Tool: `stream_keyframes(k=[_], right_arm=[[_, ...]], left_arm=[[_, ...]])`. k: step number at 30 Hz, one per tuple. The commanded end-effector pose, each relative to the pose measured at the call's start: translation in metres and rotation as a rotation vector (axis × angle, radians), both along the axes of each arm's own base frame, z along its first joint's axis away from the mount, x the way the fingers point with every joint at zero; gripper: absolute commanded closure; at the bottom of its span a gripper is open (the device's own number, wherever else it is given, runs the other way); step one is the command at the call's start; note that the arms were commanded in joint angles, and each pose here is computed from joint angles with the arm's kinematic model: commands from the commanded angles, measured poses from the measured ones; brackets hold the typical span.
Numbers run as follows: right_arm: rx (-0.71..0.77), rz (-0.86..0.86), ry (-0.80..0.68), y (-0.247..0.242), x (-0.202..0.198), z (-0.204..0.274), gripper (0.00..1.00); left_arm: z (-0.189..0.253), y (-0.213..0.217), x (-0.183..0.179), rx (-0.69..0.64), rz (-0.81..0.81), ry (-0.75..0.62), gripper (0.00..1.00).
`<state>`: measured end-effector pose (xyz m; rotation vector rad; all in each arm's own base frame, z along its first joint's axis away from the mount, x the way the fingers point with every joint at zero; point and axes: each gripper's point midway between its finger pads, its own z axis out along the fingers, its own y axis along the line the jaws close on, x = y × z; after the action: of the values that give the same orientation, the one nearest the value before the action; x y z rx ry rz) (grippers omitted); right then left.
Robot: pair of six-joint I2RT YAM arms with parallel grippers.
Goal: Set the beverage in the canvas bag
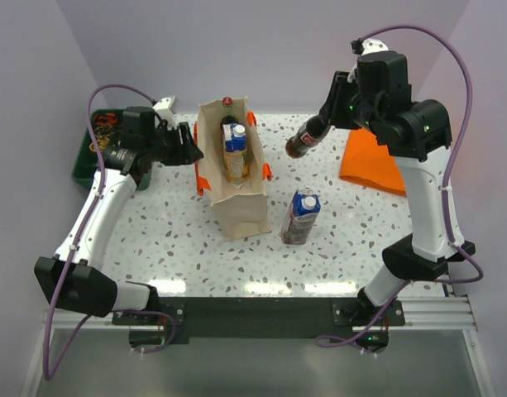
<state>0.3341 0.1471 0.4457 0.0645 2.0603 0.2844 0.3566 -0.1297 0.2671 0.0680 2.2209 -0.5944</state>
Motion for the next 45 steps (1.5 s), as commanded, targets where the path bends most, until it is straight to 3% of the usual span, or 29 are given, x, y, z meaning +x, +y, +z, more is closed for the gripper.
stream_keyframes(k=[1, 13, 25, 45], right_arm=[[0.217, 0.049, -0.3, 0.016, 0.005, 0.092, 1.0], [0.4, 0.158, -0.419, 0.041, -0.002, 0.14, 1.0], [0.567, 0.317, -0.362, 0.084, -0.001, 0.144, 1.0], [0.405, 0.382, -0.249, 0.149, 0.013, 0.076, 1.0]], left_arm=[[0.01, -0.003, -0.001, -0.013, -0.012, -0.046, 0.45], [-0.002, 0.001, -0.002, 0.0, 0.0, -0.027, 0.46], [-0.003, 0.001, -0.002, -0.001, 0.004, -0.034, 0.46], [0.005, -0.008, 0.0, -0.018, -0.018, -0.054, 0.46]])
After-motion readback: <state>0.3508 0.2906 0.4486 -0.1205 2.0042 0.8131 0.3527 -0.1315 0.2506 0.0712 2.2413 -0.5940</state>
